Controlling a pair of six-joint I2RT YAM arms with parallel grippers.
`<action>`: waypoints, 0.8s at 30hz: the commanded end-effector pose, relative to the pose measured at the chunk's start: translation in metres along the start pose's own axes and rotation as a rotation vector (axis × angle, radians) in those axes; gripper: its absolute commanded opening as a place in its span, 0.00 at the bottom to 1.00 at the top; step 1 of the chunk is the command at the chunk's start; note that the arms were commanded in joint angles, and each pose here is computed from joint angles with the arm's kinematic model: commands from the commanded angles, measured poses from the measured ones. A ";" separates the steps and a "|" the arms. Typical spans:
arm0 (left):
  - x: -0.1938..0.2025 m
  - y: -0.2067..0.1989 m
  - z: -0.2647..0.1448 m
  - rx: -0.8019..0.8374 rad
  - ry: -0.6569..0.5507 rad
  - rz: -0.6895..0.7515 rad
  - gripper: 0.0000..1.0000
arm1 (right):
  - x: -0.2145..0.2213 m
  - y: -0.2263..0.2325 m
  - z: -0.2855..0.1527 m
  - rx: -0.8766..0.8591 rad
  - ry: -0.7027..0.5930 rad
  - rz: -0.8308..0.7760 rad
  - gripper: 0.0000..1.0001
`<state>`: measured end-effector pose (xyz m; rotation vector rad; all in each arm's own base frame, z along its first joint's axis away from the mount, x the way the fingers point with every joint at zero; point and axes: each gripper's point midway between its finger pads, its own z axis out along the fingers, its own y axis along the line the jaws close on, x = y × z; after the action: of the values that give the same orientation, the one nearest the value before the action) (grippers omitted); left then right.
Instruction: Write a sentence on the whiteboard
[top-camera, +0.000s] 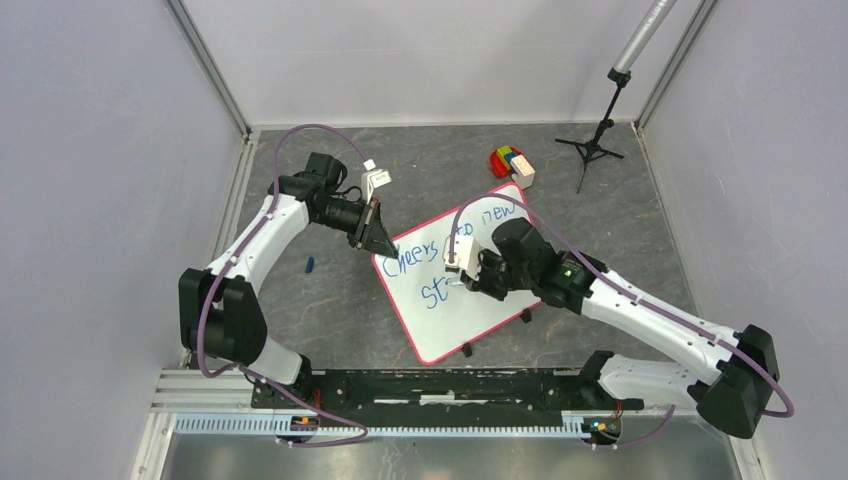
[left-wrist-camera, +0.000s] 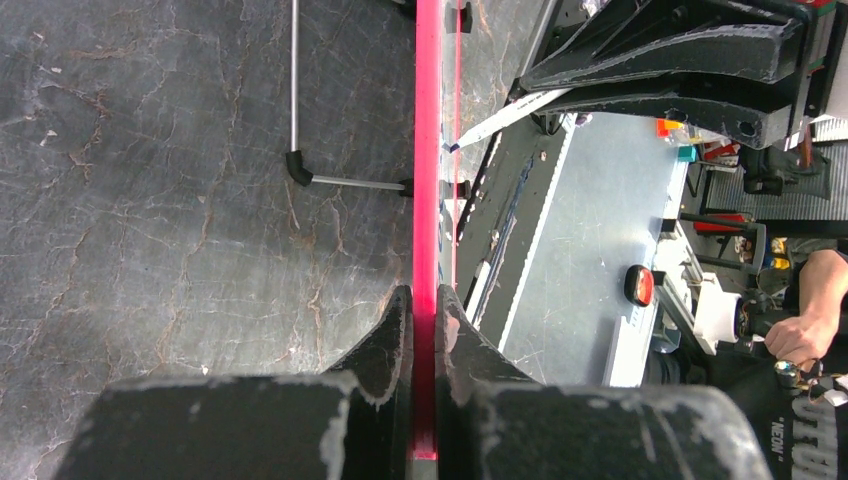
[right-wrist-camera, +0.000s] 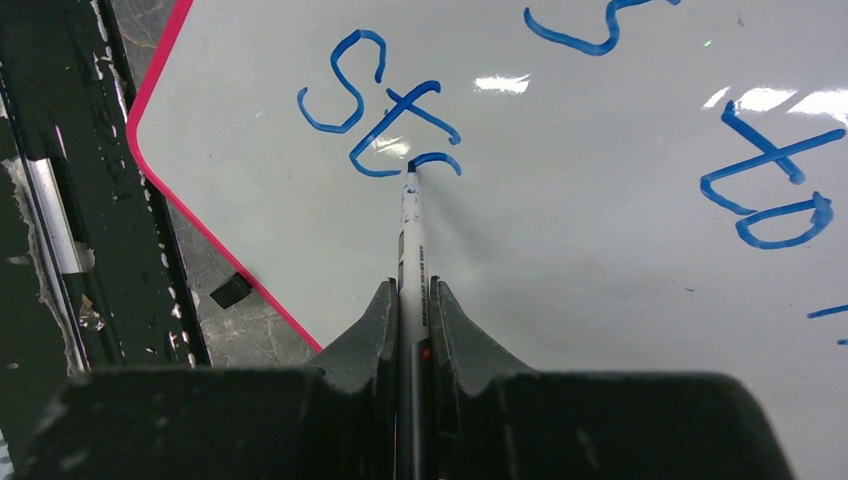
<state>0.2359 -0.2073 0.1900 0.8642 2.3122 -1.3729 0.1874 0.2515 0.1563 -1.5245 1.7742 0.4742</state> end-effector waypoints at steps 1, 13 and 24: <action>-0.009 0.006 -0.002 -0.041 -0.006 0.071 0.02 | 0.021 0.002 0.003 0.007 0.055 -0.013 0.00; -0.009 0.008 -0.001 -0.039 -0.003 0.065 0.02 | 0.015 -0.018 -0.013 0.076 0.068 -0.035 0.00; -0.009 0.008 -0.001 -0.041 -0.003 0.065 0.02 | -0.010 -0.037 -0.013 0.112 0.014 -0.023 0.00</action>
<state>0.2360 -0.2074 0.1901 0.8648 2.3113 -1.3731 0.1939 0.2371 0.1584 -1.5392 1.8033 0.4267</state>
